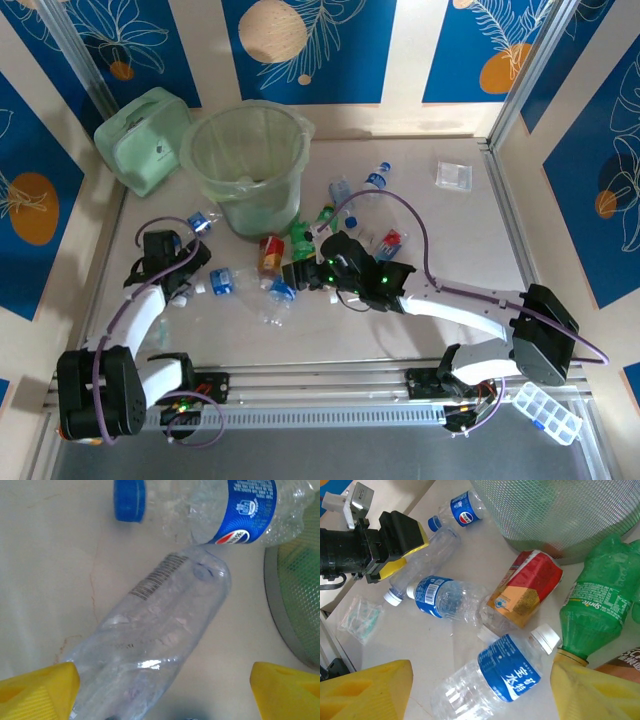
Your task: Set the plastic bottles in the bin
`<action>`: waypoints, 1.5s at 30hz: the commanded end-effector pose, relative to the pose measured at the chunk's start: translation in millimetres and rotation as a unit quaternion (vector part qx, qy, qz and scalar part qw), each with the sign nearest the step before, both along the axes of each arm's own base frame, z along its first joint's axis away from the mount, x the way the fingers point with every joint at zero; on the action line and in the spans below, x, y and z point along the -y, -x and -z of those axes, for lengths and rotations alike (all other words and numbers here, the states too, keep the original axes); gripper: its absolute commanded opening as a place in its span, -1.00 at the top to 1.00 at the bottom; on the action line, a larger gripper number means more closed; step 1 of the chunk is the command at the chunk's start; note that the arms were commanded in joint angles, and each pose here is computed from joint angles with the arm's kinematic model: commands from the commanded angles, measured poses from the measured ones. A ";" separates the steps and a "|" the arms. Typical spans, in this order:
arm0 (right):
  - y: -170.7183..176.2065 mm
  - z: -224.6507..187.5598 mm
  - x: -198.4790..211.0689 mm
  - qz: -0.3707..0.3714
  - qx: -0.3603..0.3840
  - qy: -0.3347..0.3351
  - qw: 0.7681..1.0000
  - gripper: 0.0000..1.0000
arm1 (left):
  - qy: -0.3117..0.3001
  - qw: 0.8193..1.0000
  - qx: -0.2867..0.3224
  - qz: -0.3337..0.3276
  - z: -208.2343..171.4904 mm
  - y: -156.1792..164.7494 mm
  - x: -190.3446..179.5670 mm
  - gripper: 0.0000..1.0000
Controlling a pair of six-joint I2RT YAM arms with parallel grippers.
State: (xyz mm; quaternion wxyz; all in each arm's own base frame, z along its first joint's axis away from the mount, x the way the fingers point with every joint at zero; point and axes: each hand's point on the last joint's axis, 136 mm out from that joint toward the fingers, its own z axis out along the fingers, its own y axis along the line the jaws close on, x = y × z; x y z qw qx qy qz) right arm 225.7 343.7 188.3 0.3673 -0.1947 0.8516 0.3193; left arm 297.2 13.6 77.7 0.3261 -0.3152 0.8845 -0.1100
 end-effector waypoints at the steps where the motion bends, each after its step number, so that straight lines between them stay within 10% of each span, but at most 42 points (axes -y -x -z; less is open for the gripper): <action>1: -2.6 -9.1 -1.9 -0.002 0.005 -0.003 1.000 -0.47 | 0.031 0.998 -0.024 0.040 16.1 11.3 20.8 -0.74; 35: 24.2 5.0 -37.6 -0.109 -0.034 0.053 0.992 -0.38 | -0.042 0.987 -0.119 0.098 52.3 16.4 51.1 -0.75; 45: 10.2 8.3 -28.1 -0.075 -0.029 0.053 0.995 -0.36 | -0.037 0.989 -0.116 0.079 56.7 12.7 49.6 -0.30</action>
